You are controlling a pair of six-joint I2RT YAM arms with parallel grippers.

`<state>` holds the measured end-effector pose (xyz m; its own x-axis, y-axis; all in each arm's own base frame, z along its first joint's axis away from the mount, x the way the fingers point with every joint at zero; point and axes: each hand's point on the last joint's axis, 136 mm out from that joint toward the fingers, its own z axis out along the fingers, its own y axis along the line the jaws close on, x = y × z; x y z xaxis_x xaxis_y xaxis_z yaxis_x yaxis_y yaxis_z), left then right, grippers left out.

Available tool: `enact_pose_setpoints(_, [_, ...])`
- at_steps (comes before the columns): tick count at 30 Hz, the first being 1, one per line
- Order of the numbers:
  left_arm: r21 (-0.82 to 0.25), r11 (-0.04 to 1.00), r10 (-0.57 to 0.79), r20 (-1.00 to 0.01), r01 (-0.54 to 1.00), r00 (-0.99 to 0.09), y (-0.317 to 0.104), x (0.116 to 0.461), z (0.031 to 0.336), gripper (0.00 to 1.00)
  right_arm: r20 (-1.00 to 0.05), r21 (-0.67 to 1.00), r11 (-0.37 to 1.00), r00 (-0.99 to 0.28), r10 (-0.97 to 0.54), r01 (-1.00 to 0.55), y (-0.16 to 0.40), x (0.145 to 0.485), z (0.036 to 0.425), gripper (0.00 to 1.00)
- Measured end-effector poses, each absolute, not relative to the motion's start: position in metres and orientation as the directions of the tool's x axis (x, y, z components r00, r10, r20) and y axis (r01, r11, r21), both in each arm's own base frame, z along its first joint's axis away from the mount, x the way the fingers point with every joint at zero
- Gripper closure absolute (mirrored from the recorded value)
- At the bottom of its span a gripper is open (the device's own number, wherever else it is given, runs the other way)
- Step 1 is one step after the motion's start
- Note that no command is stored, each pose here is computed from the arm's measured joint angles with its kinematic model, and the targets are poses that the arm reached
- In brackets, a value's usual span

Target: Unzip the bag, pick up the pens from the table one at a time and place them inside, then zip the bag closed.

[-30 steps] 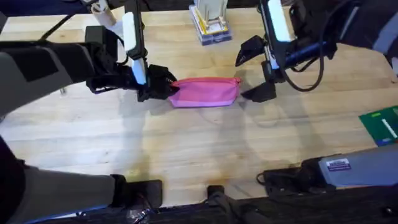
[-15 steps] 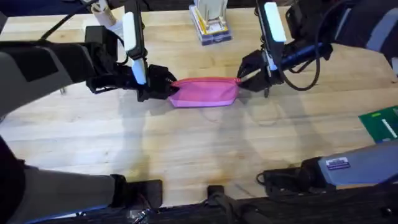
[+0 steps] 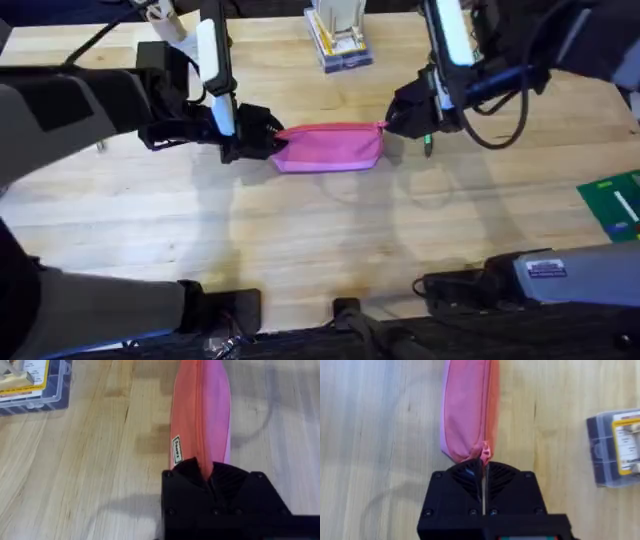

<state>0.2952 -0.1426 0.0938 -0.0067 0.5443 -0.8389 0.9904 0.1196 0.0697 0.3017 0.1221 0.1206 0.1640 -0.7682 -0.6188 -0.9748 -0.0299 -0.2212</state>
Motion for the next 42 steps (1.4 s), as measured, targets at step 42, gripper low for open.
enact_pose_setpoints(42, [0.057, 0.121, 0.543, -0.840, 0.991, -0.018, -0.142, 0.293, 0.094, 0.959, -0.659, -0.491, -0.338, 0.596, -0.460, -0.803, 0.295, 0.260, 0.166, 0.970])
